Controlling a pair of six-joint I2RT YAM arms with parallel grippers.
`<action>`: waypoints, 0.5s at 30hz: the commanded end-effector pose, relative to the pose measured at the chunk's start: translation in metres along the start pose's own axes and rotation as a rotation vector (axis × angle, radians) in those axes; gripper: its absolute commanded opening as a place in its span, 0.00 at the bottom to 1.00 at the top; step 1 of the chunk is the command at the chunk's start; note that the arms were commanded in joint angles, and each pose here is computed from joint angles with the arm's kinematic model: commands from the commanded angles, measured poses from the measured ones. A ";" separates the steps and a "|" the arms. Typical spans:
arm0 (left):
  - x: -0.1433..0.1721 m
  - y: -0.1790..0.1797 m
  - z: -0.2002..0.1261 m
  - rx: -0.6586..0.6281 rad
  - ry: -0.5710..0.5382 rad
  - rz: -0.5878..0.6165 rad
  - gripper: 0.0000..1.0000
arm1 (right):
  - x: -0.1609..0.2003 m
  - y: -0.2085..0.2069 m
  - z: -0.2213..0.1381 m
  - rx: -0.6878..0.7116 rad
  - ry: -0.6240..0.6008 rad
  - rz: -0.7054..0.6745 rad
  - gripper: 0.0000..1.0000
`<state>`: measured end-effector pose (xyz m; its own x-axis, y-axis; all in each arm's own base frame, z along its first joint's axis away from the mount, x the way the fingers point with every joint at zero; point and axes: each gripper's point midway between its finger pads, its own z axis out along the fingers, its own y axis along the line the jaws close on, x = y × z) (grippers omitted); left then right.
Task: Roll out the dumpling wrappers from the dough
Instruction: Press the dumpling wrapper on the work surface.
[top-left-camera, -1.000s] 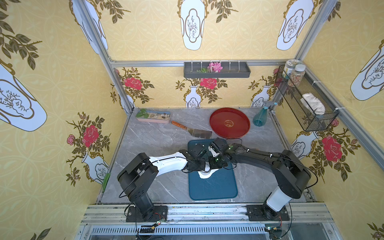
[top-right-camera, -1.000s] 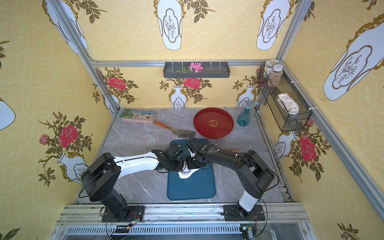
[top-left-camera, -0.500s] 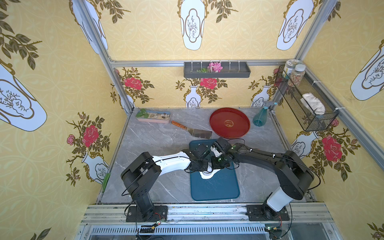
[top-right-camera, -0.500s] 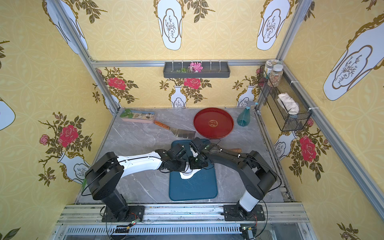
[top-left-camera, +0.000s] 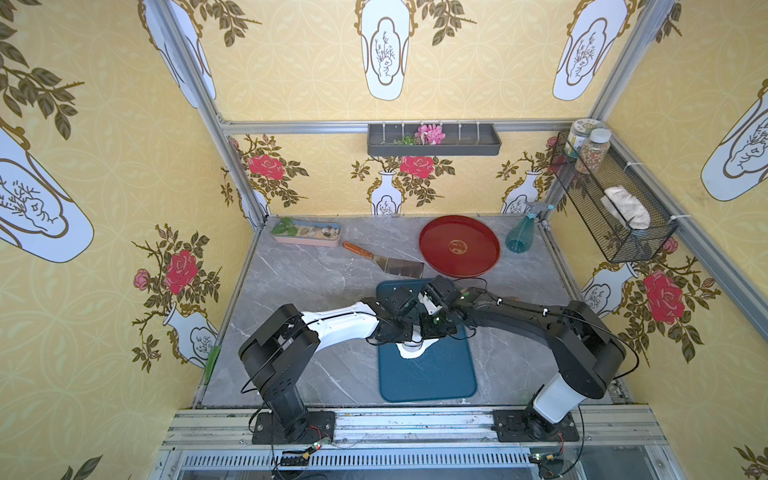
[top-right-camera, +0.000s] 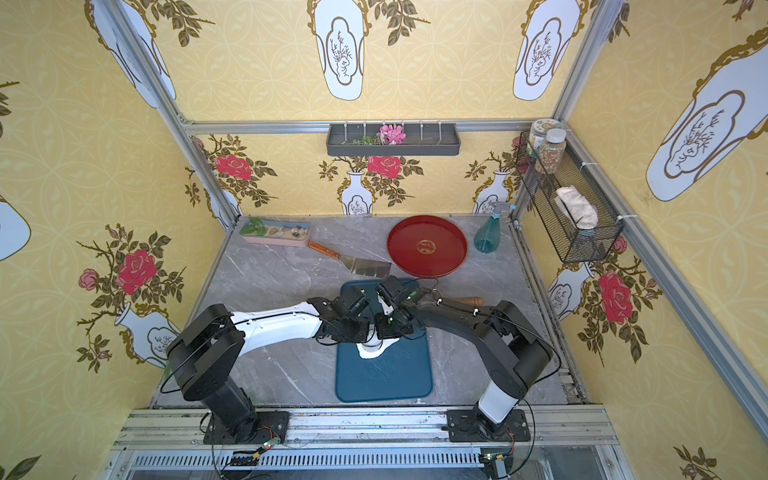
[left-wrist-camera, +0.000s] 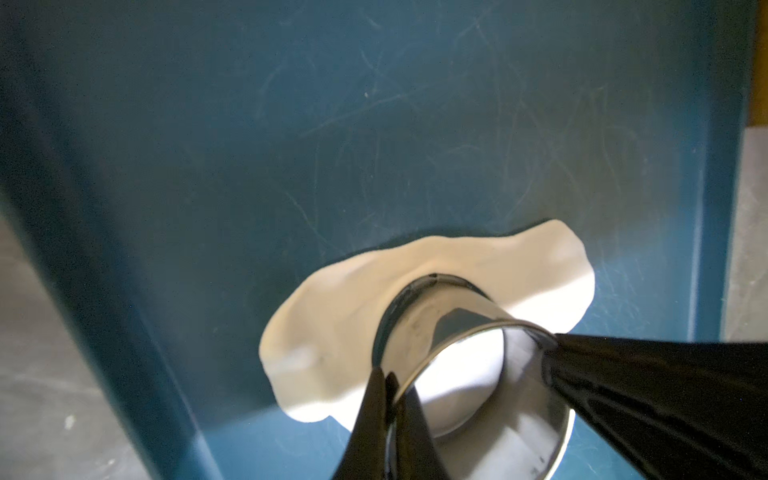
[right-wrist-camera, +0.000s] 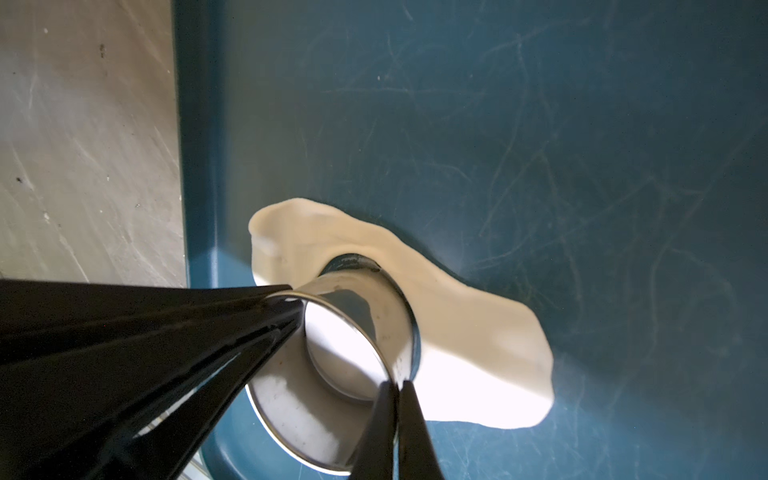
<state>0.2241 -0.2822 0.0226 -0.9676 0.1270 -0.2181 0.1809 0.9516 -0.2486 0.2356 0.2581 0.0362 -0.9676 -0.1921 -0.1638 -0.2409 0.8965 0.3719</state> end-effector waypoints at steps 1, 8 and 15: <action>0.050 0.038 0.003 -0.154 0.200 -0.016 0.00 | 0.040 -0.056 -0.006 0.243 0.126 0.054 0.00; 0.056 0.056 0.002 -0.194 0.202 -0.034 0.00 | 0.034 -0.031 0.005 0.219 0.131 0.007 0.00; 0.054 0.055 -0.003 -0.174 0.190 -0.050 0.00 | 0.032 -0.025 0.010 0.219 0.133 -0.004 0.00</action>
<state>0.2247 -0.2752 0.0226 -0.9678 0.0992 -0.2312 0.1617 0.9494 -0.2694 0.2331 0.2677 0.0324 -0.9589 -0.2373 -0.1558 -0.2742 0.9161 0.2924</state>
